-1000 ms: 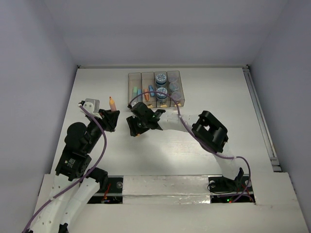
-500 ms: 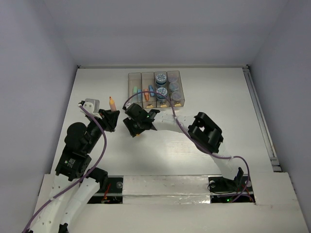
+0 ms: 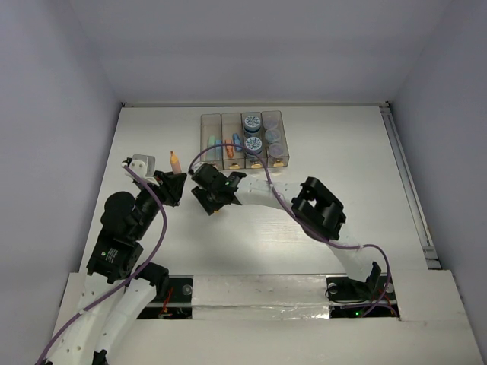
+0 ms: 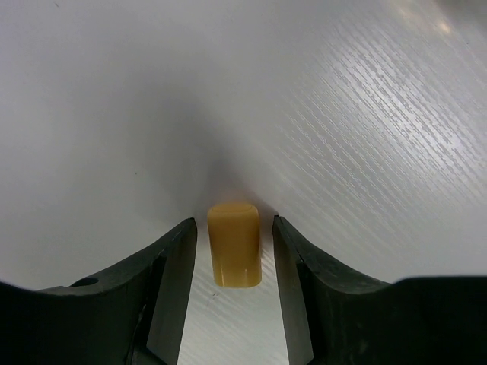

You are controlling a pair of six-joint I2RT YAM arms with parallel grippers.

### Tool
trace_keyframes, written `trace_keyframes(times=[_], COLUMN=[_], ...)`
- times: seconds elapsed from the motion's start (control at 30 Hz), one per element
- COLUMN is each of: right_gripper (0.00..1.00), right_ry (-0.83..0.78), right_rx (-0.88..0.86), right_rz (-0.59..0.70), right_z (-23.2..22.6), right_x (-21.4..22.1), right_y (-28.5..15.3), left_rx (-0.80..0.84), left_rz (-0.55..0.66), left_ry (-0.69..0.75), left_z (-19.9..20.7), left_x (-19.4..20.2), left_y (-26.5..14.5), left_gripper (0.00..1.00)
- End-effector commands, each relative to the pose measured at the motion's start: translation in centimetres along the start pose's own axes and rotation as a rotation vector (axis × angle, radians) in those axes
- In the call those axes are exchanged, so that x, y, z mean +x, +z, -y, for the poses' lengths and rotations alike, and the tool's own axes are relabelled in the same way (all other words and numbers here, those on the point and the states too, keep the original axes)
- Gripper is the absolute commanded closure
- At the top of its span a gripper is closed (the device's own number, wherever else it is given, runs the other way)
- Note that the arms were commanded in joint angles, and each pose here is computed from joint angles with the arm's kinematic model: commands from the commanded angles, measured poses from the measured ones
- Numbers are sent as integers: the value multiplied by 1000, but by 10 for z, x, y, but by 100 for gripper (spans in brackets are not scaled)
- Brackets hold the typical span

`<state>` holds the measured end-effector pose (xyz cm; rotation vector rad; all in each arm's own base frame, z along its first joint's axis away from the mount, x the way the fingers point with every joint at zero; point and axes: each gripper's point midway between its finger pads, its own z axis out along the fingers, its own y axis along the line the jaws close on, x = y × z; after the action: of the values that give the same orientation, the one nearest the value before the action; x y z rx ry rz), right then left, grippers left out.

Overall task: Sort the stationery into containers
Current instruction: Pick up the pen cap from the center of the board.

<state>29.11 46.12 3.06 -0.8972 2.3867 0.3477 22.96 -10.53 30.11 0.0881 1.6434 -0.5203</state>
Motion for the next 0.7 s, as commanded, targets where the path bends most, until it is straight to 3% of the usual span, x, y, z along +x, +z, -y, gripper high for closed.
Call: trace_keyframes(times=[0.0, 0.2, 0.4, 0.53, 0.6, 0.67], right_gripper=[50, 61, 89, 100, 100, 100], right_ry=[-68, -107, -113, -41, 29, 113], right_rx=[59, 93, 126, 133, 127, 95], right_rz=[-84, -132, -130, -2, 46, 212], right_z=[9, 16, 21, 30, 43, 47], right_x=[24, 35, 36, 3, -4, -47], right_y=[10, 21, 27, 6, -6, -44], left_rx=[16, 14, 11, 17, 47, 81], left_rz=[57, 56, 47, 36, 32, 26], left_ry=[-4, -4, -4, -6, -5, -2], left_z=[4, 3, 3, 4, 9, 15], left_x=[-14, -14, -12, -9, -9, -7], left_y=[-1, -1, 1, 3, 4, 5], left_gripper=[100, 100, 100, 100, 100, 100])
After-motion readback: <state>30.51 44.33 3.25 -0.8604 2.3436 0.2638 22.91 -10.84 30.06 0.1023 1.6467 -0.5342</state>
